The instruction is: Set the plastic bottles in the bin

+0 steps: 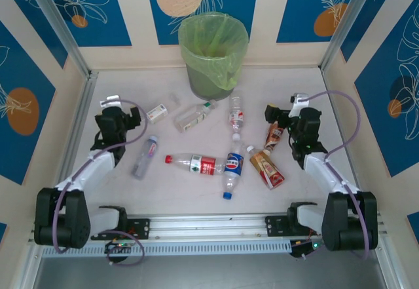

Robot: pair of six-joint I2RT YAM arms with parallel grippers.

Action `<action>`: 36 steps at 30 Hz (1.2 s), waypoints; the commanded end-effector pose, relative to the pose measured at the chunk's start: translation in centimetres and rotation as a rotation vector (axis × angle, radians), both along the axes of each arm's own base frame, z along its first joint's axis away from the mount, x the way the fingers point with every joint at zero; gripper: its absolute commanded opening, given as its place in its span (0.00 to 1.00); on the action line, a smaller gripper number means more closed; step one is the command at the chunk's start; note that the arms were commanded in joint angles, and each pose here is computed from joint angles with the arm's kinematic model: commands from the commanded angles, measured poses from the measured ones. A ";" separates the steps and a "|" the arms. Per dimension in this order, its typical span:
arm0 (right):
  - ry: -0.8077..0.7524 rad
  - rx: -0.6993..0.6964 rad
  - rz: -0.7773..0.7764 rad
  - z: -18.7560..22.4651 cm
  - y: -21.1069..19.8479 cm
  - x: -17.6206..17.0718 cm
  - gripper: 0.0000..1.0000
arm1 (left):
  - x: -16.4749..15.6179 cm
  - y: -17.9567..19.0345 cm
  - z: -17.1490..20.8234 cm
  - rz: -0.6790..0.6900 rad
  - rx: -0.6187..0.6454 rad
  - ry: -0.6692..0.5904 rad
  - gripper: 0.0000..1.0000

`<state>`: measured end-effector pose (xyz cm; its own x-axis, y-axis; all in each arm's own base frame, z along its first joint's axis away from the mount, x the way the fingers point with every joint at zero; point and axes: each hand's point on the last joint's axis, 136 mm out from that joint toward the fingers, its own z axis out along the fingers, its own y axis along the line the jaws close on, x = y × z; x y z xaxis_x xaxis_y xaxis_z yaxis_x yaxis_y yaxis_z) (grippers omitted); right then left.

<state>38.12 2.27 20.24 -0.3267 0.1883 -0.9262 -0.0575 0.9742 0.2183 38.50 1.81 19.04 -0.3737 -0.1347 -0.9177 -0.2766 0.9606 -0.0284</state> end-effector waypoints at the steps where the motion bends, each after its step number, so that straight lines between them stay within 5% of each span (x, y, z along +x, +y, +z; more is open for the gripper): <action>1: 0.183 0.102 -0.086 -0.8 -0.7 -1.6 0.99 | -3.5 0.7 -2.3 0.144 -0.136 0.224 1.00; 7: 0.265 0.244 -0.191 -1.4 -1.3 -3.2 0.99 | -6.9 -1.8 -4.3 0.117 -0.284 0.485 1.00; 13: 0.310 0.293 -0.211 -1.8 -1.1 -3.9 0.99 | -10.0 -5.4 -6.0 -0.028 -0.402 0.563 1.00; 23: 0.283 0.312 -0.213 -1.1 -1.0 -3.3 0.99 | -13.2 -7.0 -11.5 -0.080 -0.372 0.724 1.00; 36: 0.344 0.314 -0.208 -2.3 -0.2 -2.6 0.99 | -12.8 -8.5 -14.4 -0.193 -0.194 0.812 0.95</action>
<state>35.00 1.90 16.94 -0.5404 0.5267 -0.6562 0.2562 0.8458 0.4679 25.03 -6.63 4.46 -0.9343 -0.1834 -0.3058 -0.1596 0.9820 -0.1015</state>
